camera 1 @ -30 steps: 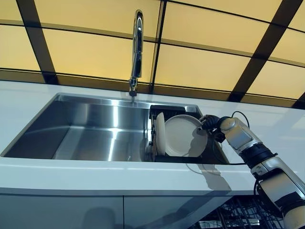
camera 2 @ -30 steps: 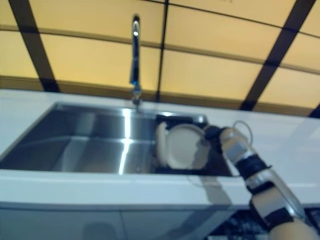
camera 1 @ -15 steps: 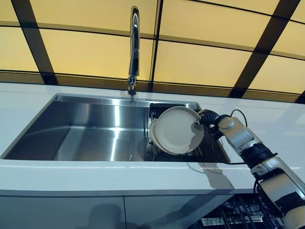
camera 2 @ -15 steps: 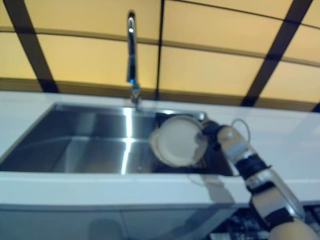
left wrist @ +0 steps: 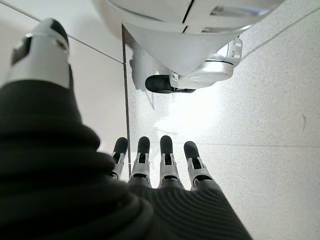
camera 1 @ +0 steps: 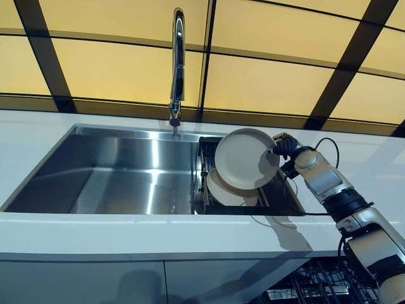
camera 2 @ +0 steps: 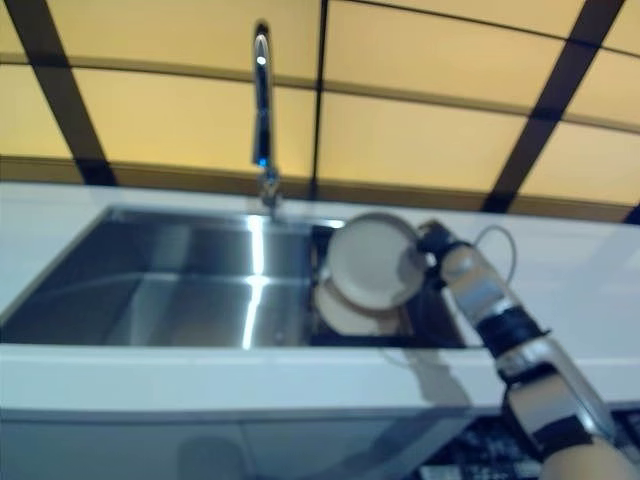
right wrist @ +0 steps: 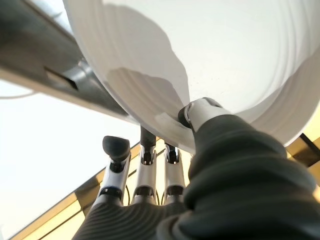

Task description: Take plates into dishwasher

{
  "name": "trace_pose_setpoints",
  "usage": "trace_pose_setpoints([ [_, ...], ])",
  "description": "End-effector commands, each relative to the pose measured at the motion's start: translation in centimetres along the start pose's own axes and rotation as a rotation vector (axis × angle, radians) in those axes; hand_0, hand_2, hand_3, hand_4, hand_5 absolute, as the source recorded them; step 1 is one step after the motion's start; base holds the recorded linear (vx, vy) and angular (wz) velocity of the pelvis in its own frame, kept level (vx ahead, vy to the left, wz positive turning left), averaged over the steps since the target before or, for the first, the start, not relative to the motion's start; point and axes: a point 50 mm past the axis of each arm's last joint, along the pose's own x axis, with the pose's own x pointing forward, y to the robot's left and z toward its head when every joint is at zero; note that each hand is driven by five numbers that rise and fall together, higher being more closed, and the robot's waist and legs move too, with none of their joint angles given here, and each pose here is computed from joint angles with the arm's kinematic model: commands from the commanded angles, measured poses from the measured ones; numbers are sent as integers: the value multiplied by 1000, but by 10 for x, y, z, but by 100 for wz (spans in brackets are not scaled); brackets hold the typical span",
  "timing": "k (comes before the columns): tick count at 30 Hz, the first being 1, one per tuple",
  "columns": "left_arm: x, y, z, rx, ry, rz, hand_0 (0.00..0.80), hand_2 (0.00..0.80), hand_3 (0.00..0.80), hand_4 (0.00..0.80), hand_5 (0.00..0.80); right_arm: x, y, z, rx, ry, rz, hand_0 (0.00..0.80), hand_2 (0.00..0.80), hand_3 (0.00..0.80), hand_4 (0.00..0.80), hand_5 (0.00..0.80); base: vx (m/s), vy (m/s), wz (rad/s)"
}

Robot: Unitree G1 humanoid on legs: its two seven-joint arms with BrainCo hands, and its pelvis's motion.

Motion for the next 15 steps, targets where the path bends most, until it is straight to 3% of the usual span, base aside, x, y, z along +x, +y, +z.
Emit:
trace_pose_setpoints([
  [1, 1, 1, 6, 125, -3, 30, 0, 0, 0, 0, 0, -8, -55, 39, -41, -160, -228, 800, 800, 800, 800, 800, 0, 0, 0],
  [6, 1, 2, 5, 129, 0, 30, 0, 0, 0, 0, 0, -11, -64, 40, -29, -184, -269, 800, 800, 800, 800, 800, 0, 0, 0],
  [15, 1, 4, 2, 142, 4, 31, 0, 0, 0, 0, 0, -25, -103, 39, -184, -224, -455, 800, 800, 800, 800, 800, 0, 0, 0],
])
